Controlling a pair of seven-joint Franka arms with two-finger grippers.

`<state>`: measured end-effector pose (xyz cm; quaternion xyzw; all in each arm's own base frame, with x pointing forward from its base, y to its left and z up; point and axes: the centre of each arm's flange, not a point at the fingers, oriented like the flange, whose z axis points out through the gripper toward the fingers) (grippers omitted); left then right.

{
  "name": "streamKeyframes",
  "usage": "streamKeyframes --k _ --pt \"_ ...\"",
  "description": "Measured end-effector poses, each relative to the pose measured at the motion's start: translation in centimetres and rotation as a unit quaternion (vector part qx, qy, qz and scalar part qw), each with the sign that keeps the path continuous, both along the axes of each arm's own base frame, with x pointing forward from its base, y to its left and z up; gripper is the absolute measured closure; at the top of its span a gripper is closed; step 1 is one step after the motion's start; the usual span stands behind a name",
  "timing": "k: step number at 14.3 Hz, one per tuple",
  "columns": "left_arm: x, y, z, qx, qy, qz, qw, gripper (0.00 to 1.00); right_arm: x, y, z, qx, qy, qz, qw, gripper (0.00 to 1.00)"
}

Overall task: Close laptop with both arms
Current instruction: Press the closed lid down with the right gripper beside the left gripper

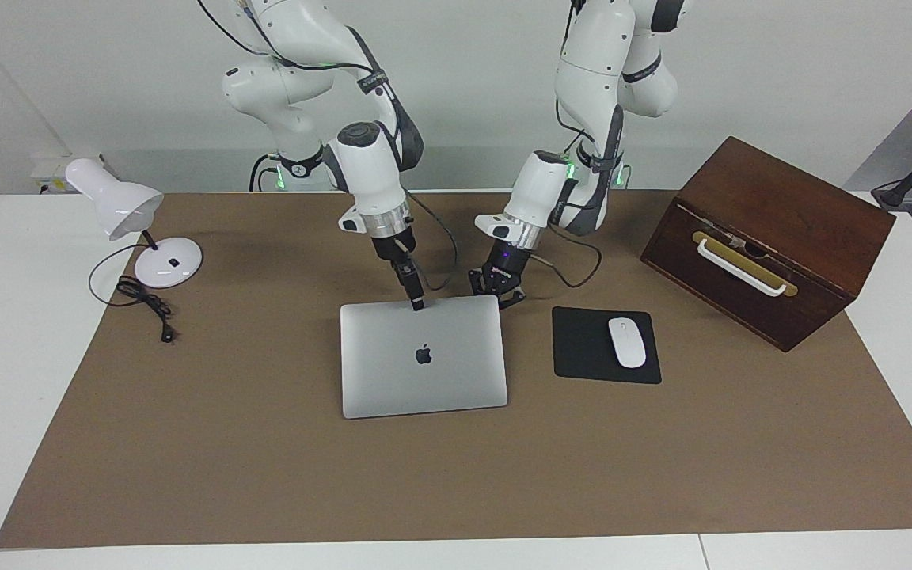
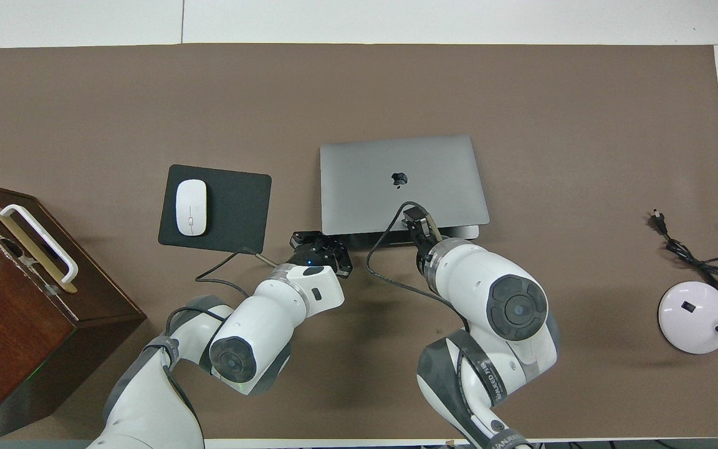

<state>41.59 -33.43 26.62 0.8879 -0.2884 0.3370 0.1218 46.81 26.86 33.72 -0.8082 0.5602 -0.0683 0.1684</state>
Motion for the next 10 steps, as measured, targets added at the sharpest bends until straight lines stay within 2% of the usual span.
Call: streamKeyframes --k 10 --pt "0.0 0.0 0.0 0.000 0.000 0.000 1.000 0.99 -0.7 -0.5 -1.5 0.003 -0.007 -0.001 1.000 0.00"
